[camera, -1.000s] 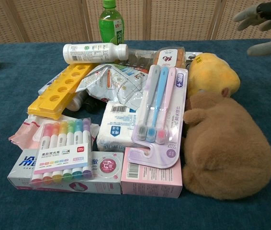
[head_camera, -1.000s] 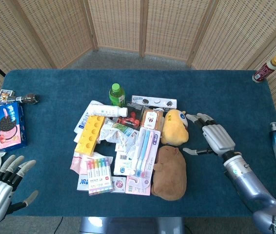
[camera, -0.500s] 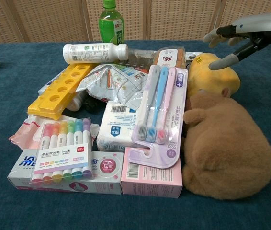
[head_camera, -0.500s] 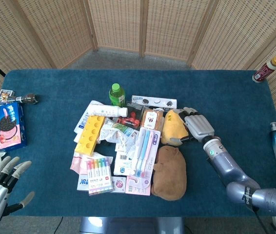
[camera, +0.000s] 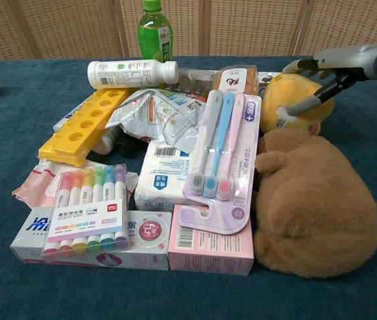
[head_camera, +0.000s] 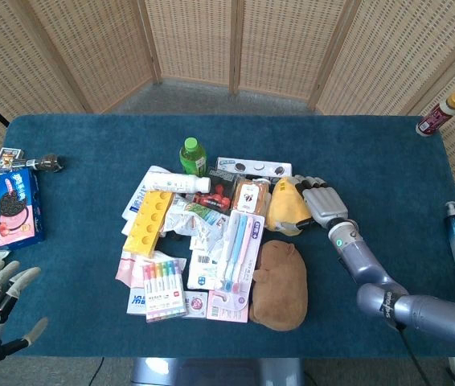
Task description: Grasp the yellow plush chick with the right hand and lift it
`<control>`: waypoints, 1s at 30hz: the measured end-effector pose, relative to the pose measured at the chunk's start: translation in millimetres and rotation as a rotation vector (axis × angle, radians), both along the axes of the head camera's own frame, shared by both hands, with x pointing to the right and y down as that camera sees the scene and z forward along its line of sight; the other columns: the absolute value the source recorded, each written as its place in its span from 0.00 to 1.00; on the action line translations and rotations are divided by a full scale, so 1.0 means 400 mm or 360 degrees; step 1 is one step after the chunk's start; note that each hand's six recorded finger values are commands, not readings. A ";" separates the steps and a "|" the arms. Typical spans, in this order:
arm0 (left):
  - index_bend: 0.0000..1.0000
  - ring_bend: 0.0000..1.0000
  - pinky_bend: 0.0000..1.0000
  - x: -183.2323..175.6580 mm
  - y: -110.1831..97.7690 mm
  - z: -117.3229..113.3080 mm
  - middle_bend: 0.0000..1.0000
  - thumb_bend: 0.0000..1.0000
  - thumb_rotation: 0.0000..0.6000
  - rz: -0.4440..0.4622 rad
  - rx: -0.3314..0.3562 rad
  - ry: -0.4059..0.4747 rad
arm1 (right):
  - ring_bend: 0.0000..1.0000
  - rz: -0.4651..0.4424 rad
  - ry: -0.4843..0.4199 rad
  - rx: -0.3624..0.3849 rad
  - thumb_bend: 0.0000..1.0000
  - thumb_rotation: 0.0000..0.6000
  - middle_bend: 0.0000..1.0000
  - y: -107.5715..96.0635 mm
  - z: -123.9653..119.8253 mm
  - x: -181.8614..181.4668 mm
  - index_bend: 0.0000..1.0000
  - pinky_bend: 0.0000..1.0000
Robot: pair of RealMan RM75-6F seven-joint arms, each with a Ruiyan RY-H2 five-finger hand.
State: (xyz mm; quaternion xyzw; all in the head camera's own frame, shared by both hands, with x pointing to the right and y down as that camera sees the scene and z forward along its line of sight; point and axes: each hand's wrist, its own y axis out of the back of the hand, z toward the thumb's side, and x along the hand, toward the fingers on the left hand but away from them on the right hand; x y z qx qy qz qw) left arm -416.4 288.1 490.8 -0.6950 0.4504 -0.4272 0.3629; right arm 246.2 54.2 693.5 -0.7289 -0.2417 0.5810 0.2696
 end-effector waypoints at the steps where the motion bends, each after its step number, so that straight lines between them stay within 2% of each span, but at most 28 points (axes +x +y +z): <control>1: 0.12 0.12 0.00 -0.001 0.001 -0.002 0.24 0.31 1.00 -0.0004 0.0005 -0.0001 | 0.40 0.0002 0.0010 0.0002 0.23 0.80 0.18 -0.001 0.007 -0.001 0.04 0.45; 2: 0.12 0.12 0.00 -0.003 0.002 -0.004 0.24 0.31 1.00 -0.0006 0.0009 -0.0001 | 0.56 0.0006 0.0017 0.0007 0.23 0.90 0.34 -0.002 0.013 -0.002 0.12 0.59; 3: 0.12 0.12 0.00 -0.003 0.003 -0.006 0.24 0.31 1.00 -0.0007 0.0014 -0.0002 | 0.68 0.0017 0.0020 0.0020 0.23 0.96 0.47 -0.005 0.019 -0.002 0.20 0.68; 5: 0.12 0.12 0.00 -0.004 0.005 -0.006 0.24 0.31 1.00 -0.0008 0.0016 -0.0004 | 0.91 0.0044 0.0013 0.0046 0.23 1.00 0.73 -0.011 0.021 -0.001 0.44 0.85; 6: 0.12 0.12 0.00 -0.005 0.005 -0.006 0.24 0.31 1.00 -0.0009 0.0016 -0.0005 | 0.98 0.0061 0.0000 0.0059 0.22 1.00 0.85 -0.013 0.020 -0.001 0.54 0.91; 8: 0.12 0.12 0.00 -0.005 0.004 -0.004 0.24 0.31 1.00 -0.0011 0.0013 -0.0007 | 1.00 0.0085 -0.0021 0.0066 0.22 1.00 0.97 -0.015 0.020 0.003 0.64 0.98; 12: 0.12 0.12 0.00 -0.002 0.002 0.002 0.24 0.31 1.00 -0.0008 0.0009 0.0002 | 1.00 0.0149 -0.0067 0.0074 0.23 1.00 1.00 -0.018 0.015 0.022 0.73 1.00; 17: 0.12 0.12 0.00 -0.004 -0.001 0.006 0.24 0.31 1.00 -0.0013 0.0009 0.0003 | 1.00 0.0220 -0.0139 0.0132 0.22 1.00 1.00 -0.022 -0.016 0.055 0.73 1.00; 26: 0.12 0.12 0.00 0.012 -0.001 0.014 0.24 0.31 1.00 0.0022 0.0004 0.0028 | 1.00 0.0288 -0.0329 0.0366 0.22 1.00 1.00 -0.032 -0.170 0.106 0.73 1.00; 30: 0.12 0.12 0.00 0.018 0.009 0.007 0.24 0.31 1.00 0.0032 0.0013 0.0035 | 1.00 0.0354 -0.0492 0.0470 0.22 1.00 1.00 -0.036 -0.259 0.110 0.73 1.00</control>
